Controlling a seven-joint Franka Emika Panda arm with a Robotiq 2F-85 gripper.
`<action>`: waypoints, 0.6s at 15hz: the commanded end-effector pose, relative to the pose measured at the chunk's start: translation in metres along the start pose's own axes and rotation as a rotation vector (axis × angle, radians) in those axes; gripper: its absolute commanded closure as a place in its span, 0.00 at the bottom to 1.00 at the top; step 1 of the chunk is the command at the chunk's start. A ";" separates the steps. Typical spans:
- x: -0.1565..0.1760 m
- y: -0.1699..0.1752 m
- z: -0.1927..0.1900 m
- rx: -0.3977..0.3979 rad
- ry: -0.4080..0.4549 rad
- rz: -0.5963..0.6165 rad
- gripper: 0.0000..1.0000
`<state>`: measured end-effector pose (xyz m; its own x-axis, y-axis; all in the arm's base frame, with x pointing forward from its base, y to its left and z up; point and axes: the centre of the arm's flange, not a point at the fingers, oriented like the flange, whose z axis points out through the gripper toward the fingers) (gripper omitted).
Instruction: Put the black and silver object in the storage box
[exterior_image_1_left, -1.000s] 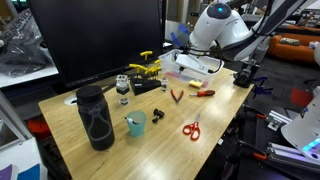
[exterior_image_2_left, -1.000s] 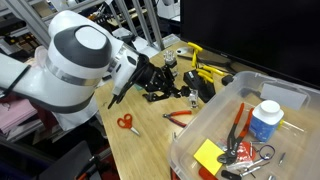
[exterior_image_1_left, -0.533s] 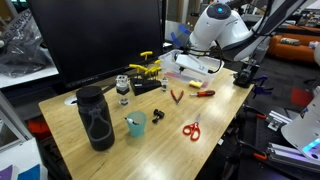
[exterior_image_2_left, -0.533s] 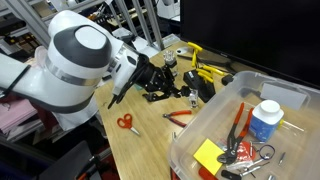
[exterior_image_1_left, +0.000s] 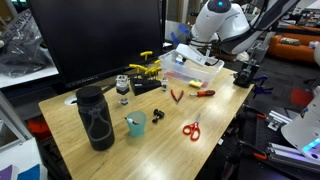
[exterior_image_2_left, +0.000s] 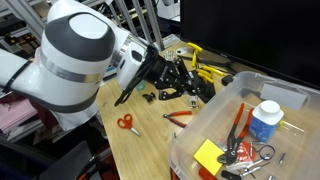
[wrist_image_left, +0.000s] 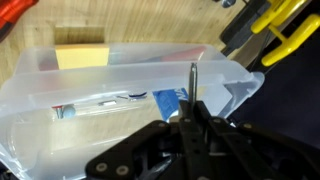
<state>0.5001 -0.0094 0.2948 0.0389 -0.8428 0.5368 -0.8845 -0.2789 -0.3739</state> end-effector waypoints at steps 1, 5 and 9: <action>0.025 0.006 -0.006 0.017 0.106 0.097 0.98; 0.048 0.009 0.003 -0.002 0.213 0.204 0.98; 0.062 0.024 0.019 -0.074 0.335 0.305 0.98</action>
<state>0.4968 -0.0703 0.3157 -0.3001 -0.7567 0.5809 -0.8695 -0.0335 -0.4928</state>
